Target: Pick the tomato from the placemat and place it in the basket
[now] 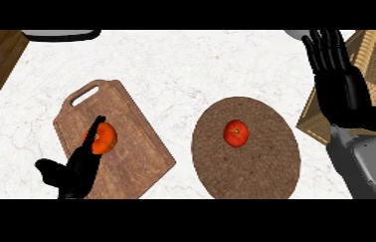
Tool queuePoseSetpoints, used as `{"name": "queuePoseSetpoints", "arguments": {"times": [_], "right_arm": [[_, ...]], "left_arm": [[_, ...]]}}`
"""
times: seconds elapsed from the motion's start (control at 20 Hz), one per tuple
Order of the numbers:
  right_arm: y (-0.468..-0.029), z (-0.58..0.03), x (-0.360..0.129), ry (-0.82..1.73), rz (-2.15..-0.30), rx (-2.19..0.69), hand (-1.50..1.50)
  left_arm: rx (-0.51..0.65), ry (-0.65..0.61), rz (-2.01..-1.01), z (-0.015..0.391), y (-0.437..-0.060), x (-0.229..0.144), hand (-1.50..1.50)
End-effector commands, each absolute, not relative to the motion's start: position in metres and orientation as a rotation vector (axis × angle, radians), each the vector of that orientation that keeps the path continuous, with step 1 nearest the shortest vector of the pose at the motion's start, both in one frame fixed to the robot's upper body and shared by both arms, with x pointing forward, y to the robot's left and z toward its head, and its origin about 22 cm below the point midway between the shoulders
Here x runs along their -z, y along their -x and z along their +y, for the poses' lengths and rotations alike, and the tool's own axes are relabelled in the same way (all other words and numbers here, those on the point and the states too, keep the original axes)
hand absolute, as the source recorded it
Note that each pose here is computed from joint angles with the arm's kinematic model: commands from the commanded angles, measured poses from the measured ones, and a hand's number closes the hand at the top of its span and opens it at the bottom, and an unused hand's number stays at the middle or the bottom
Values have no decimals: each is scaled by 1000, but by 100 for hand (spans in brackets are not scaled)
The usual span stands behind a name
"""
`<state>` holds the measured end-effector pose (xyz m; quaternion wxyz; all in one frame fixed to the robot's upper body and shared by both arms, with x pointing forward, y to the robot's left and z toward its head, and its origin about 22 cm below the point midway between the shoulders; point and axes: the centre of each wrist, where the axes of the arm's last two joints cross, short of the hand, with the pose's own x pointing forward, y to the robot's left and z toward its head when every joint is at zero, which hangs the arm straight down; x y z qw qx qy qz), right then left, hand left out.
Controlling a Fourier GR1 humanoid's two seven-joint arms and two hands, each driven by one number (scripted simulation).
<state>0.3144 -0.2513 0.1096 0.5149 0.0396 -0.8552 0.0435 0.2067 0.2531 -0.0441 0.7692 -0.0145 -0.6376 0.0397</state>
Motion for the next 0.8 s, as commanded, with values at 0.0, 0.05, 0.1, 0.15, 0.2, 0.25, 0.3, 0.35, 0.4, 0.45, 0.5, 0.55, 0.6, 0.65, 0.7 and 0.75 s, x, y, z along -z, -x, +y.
{"name": "queuePoseSetpoints", "arguments": {"times": [0.0,0.05,0.1,0.15,0.2,0.25,0.3,0.35,0.4,0.45,0.5,0.55,0.6,0.65,0.7,0.75], "right_arm": [[-329,-249,-109,-196,-1995,-213,150],[-317,-243,-84,-298,-1946,-312,150],[-329,-232,-99,-341,-1911,-423,150],[-331,-231,-102,-413,-1864,-523,150],[-328,-218,-98,-496,-1819,-627,150],[-331,-217,-96,-540,-1762,-713,150],[-319,-190,-127,-705,-1941,-972,150],[-310,-173,-101,-889,-1859,-930,150],[-295,-159,-78,-1026,-1786,-889,150],[-281,-148,-61,-1050,-1774,-929,-150],[-285,-157,-49,-971,-1792,-1005,-150],[-274,-155,-41,-921,-1844,-1025,-150],[-250,-137,-37,-852,-1929,-1011,-150],[-247,-141,-29,-756,-1930,-1030,-150],[-254,-145,-45,-665,-1934,-1075,-150],[-249,-141,-50,-579,-1949,-1085,-150]], "left_arm": [[9,13,-1443,256,-231,21,0],[74,-20,-1512,256,-235,14,0],[168,-28,-1582,266,-246,-10,0],[231,-34,-1629,265,-255,-21,0],[304,-45,-1709,261,-266,-41,0],[372,-37,-1756,257,-271,-48,0],[346,20,-1697,250,-263,-34,0],[377,10,-1711,252,-272,-45,0],[371,-13,-1710,256,-271,-45,0],[388,12,-1699,250,-266,-42,0],[394,-27,-1706,263,-275,-54,0],[383,-38,-1702,261,-269,-54,0],[366,-43,-1694,278,-275,-55,0],[382,-35,-1686,265,-267,-49,0],[370,-35,-1677,256,-275,-60,0],[378,-65,-1685,284,-272,-52,0]]}}
